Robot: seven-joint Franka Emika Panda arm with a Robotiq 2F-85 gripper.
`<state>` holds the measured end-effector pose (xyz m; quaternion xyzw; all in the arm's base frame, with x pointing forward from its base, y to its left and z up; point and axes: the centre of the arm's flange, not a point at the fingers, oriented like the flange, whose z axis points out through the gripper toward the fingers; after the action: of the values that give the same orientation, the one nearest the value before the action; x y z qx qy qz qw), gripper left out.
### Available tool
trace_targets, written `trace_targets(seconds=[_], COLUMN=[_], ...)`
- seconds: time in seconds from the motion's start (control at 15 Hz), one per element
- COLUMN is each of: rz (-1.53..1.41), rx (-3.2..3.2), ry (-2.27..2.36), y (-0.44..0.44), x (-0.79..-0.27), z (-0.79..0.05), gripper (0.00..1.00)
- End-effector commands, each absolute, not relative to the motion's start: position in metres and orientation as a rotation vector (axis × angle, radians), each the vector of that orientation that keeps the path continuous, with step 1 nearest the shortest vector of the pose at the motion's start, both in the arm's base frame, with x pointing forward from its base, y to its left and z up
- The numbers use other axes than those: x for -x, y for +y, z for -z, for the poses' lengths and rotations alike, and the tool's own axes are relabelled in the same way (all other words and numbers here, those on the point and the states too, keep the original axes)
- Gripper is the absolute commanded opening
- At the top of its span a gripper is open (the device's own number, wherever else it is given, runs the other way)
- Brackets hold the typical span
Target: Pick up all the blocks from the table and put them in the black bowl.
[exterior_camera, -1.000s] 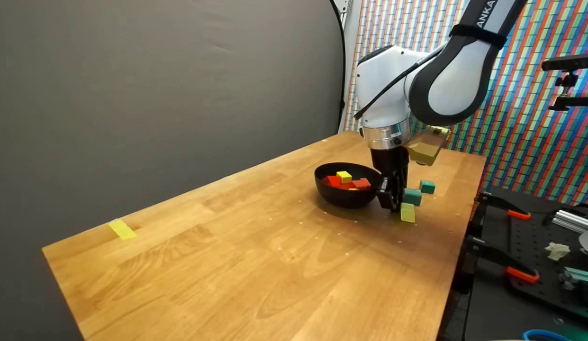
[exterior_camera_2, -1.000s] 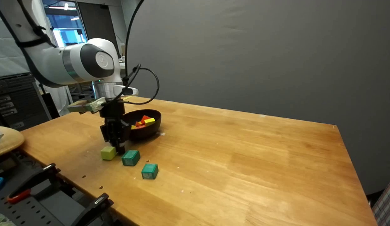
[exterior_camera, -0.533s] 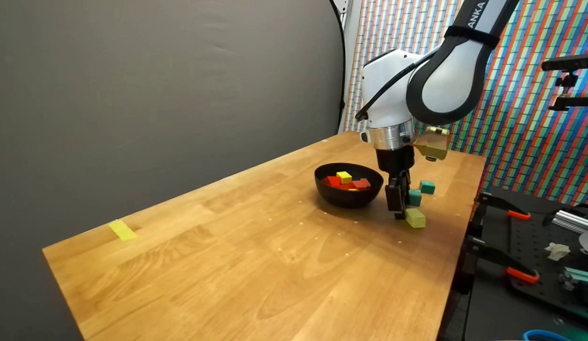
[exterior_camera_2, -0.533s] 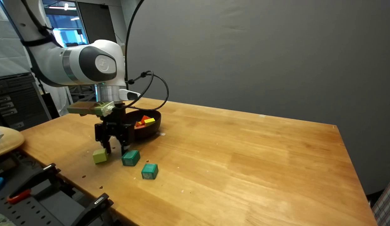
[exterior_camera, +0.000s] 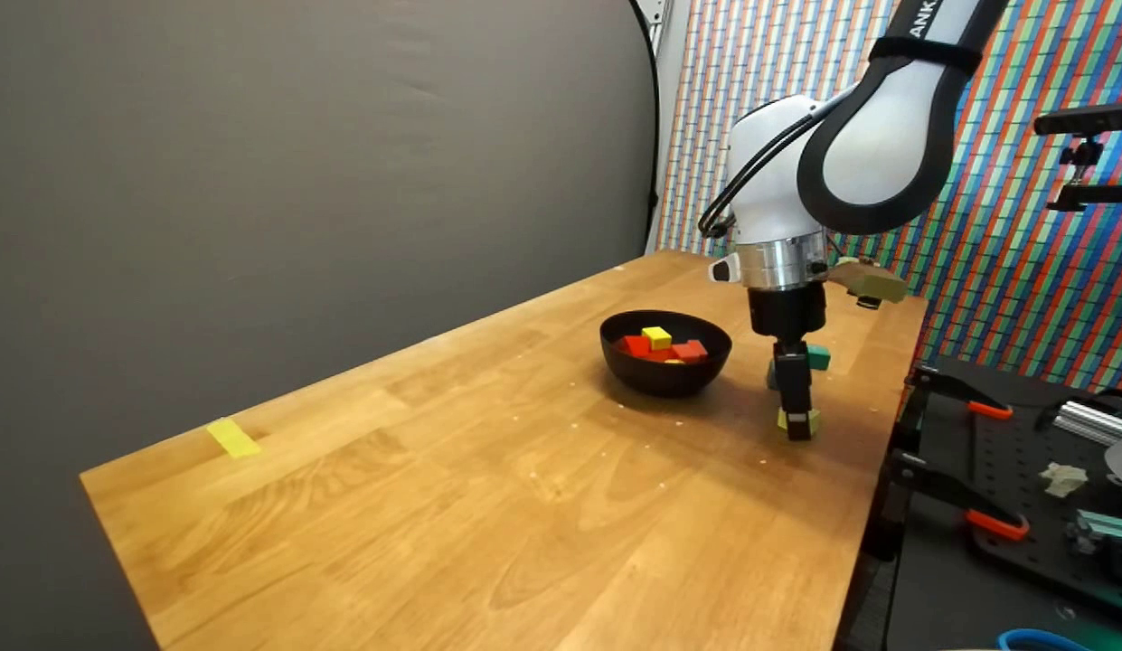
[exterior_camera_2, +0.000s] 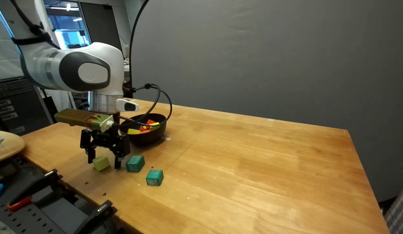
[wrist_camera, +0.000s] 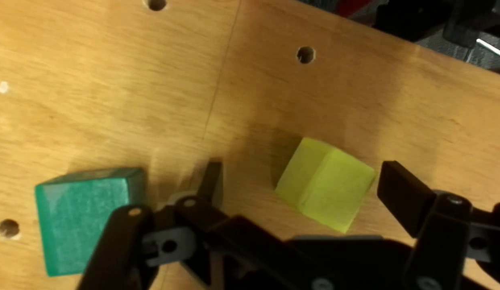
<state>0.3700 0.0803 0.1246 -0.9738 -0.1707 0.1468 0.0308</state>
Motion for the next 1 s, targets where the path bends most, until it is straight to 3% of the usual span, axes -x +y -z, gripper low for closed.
trace_targets(seconds=[0.0, 0.47, 0.73, 0.93], rz=[-0.424, -0.331, -0.305, -0.280], rx=[2.958, 3.069, 3.107, 3.166], ry=[-0.561, -0.329, -0.210, -0.149], y=[0.078, 0.103, 0.119, 0.128], x=[-0.344, -0.331, -0.331, -0.333], z=[-0.135, -0.136, -0.145, -0.156], gripper=[0.73, 0.19, 0.11, 0.17])
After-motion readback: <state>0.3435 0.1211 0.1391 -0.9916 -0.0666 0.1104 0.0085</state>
